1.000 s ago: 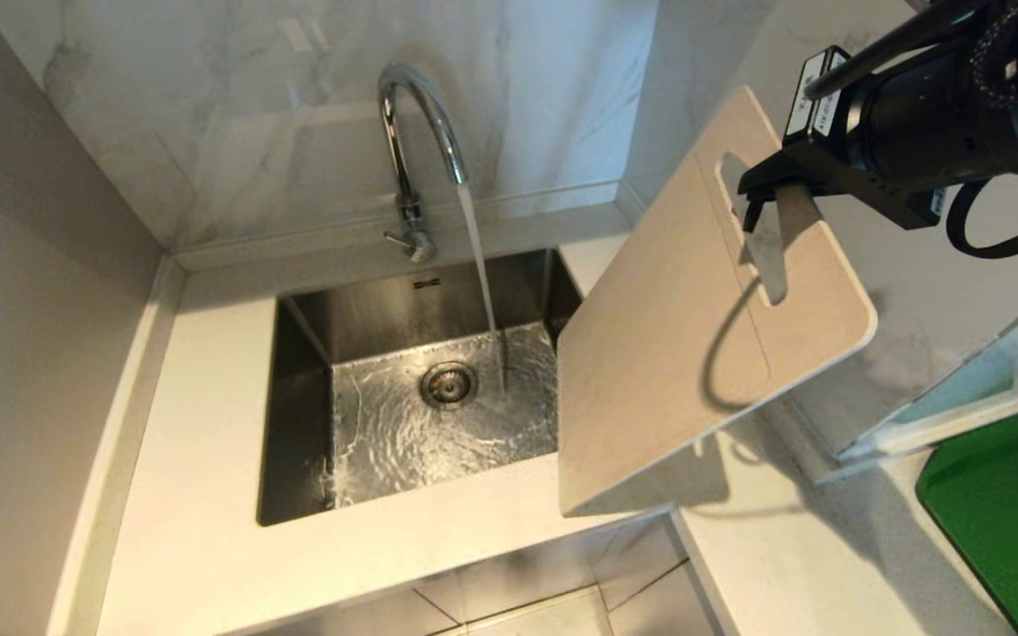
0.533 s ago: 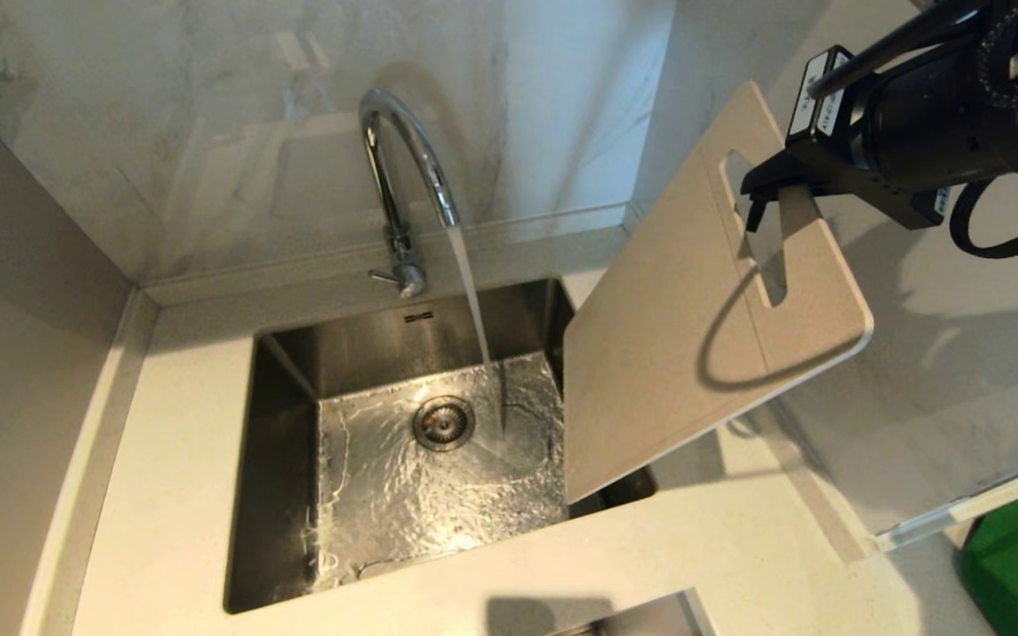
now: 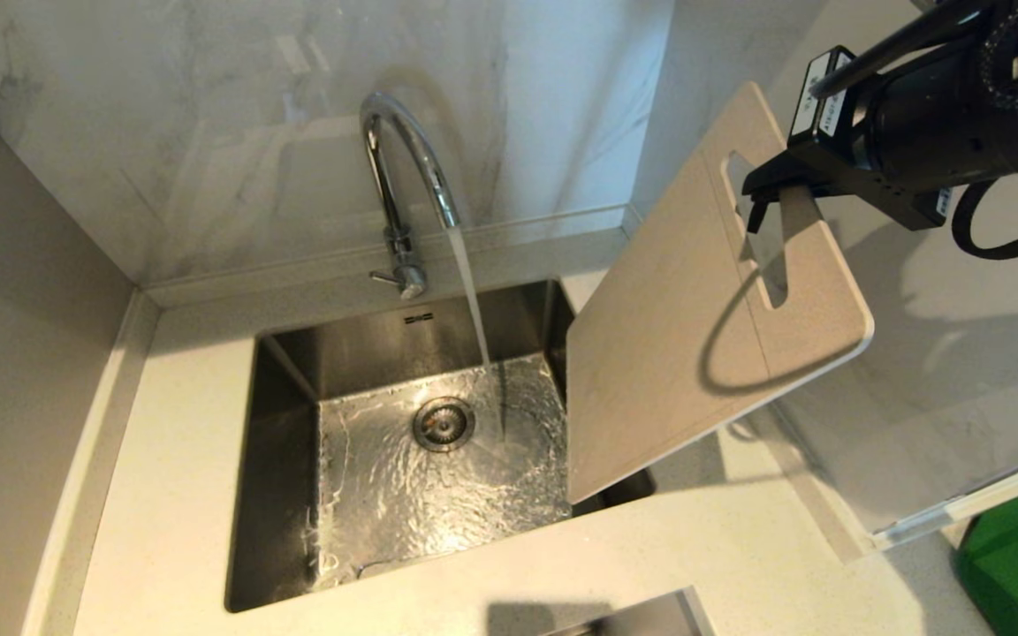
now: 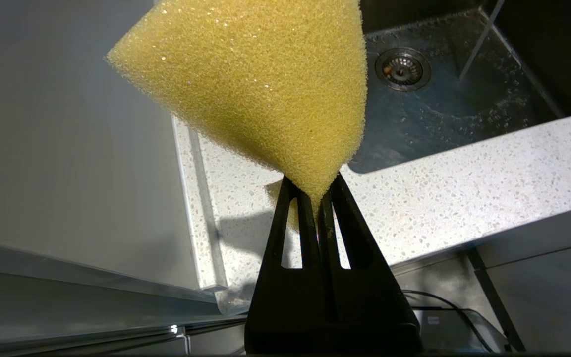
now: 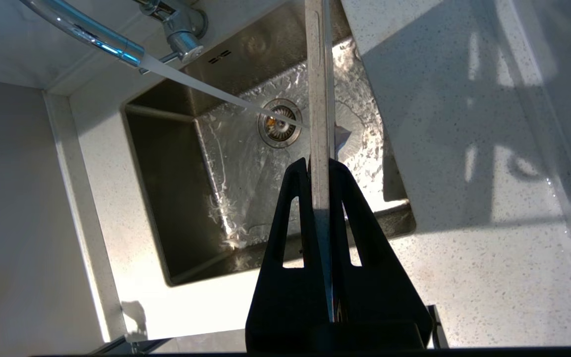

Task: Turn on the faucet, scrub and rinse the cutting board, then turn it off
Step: Scrub the cutting board underwater

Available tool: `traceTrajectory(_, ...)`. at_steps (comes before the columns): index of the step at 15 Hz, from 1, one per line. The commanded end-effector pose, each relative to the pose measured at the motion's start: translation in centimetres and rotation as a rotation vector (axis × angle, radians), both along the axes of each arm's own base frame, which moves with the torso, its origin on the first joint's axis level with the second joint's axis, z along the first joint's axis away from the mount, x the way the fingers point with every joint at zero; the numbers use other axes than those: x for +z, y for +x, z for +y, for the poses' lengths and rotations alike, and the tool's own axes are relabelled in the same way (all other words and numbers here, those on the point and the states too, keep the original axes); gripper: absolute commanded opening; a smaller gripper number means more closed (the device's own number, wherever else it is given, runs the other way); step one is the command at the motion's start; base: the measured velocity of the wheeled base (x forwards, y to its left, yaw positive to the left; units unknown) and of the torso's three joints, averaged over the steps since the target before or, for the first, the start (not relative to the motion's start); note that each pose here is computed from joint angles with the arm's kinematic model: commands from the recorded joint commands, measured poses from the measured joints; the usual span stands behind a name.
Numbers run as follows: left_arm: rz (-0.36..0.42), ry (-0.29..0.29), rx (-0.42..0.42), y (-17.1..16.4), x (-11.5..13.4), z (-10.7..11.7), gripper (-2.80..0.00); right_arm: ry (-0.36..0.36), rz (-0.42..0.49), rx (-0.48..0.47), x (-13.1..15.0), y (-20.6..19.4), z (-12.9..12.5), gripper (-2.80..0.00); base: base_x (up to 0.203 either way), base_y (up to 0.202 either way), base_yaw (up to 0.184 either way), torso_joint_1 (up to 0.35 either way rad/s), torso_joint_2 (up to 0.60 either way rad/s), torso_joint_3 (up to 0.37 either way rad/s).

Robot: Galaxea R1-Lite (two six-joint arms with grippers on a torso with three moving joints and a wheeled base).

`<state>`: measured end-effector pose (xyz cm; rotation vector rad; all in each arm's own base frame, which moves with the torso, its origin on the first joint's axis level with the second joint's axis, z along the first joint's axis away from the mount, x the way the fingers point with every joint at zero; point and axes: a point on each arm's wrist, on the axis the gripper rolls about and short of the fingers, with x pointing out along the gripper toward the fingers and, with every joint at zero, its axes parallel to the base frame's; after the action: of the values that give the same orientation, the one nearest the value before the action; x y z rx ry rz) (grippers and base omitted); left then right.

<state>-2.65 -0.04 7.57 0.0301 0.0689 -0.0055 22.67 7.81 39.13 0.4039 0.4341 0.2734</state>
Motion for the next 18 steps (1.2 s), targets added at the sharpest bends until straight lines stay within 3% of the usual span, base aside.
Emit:
traceTrajectory(1,0.002,0.000,0.001,0.0,0.0,0.0,-2.80,0.012,0.007,-0.004,0.0,-0.1,0.0,-2.80,0.000,0.000,0.000,0.000,0.00,0.000)
traceTrajectory(4,0.002,0.000,0.000,0.0,0.0,0.0,-2.80,0.021,0.013,-0.006,-0.1,-0.1,0.0,-2.80,0.000,0.000,0.000,0.000,0.00,0.000)
traceTrajectory(7,0.002,-0.001,0.001,0.0,0.0,0.0,-2.80,0.109,0.061,-0.038,-0.7,1.2,0.5,-2.80,0.000,0.000,0.000,0.000,0.00,0.000)
traceTrajectory(9,0.002,-0.002,-0.001,0.0,0.0,0.0,-2.80,0.163,0.106,-0.060,-1.9,3.4,1.3,-2.80,0.000,0.000,0.000,0.000,0.00,0.000)
traceTrajectory(16,0.000,0.000,0.002,0.0,0.0,0.0,-2.80,0.192,0.115,-0.010,-6.8,11.8,4.7,-2.80,0.000,0.000,0.000,0.000,0.00,0.000)
traceTrajectory(18,-0.006,0.000,0.003,0.0,0.0,0.0,-2.80,0.224,0.057,-0.003,-8.1,14.6,5.7,-2.80,0.000,0.000,0.000,0.000,0.00,0.000)
